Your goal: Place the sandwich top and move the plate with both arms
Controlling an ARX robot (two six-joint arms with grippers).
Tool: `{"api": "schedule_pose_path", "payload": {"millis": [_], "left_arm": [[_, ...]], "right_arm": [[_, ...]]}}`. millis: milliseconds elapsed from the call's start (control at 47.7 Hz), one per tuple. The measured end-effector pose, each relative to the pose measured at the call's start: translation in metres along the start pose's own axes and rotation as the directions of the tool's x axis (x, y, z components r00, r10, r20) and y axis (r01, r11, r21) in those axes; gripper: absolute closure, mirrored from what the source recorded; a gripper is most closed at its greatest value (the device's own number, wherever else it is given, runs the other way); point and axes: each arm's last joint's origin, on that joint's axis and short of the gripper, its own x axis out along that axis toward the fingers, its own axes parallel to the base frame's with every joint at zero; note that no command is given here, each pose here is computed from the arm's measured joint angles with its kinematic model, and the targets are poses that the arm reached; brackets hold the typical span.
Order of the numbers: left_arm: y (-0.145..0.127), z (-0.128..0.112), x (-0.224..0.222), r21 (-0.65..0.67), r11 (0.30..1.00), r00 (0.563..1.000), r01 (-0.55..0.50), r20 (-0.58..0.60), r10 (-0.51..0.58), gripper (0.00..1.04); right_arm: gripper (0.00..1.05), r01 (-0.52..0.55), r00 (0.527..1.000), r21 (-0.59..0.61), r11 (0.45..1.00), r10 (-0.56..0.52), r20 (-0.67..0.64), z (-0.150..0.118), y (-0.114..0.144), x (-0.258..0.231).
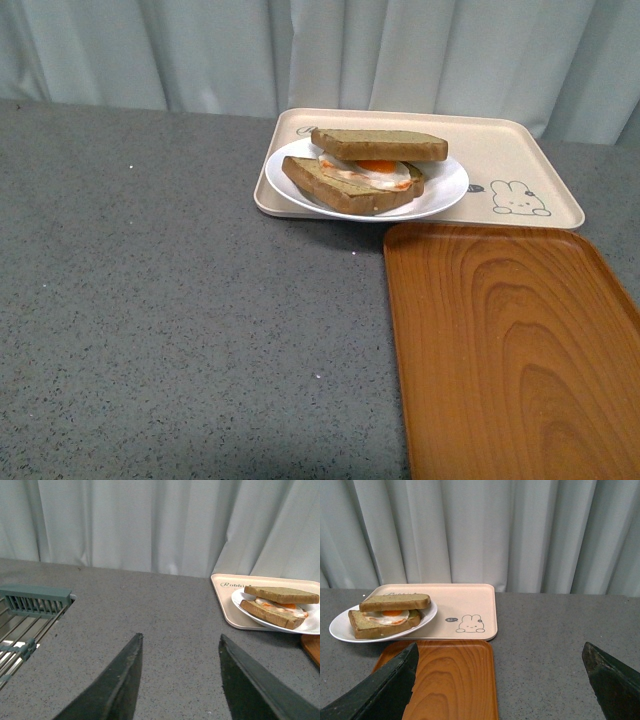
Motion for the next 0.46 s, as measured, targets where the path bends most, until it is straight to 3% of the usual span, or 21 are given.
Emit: {"api": "schedule_pose_path", "payload": {"millis": [63,210,315,461], "left_arm": [[0.0000,0.0000,0.0000,0.000,1.000,1.000,0.000,0.000,0.000,0.50],[0.0000,0.0000,0.0000,0.000,1.000,1.000,0.000,0.000,0.000,0.20],[0.0000,0.0000,0.0000,0.001,1.000,1.000,0.000,0.000,0.000,0.05],[0.0000,0.0000,0.0000,0.001,1.000,1.000,0.000,0.000,0.000,0.06]], "right_arm": [[0.09,0.000,1.000,0.000,1.000,0.000,0.000,0.0000,0.0000,0.0000],[0.09,0.000,1.000,0.000,1.000,0.000,0.000,0.0000,0.0000,0.0000],[0.09,0.000,1.000,0.000,1.000,0.000,0.000,0.0000,0.0000,0.0000],[0.09,0.000,1.000,0.000,1.000,0.000,0.000,0.0000,0.0000,0.0000]]}}
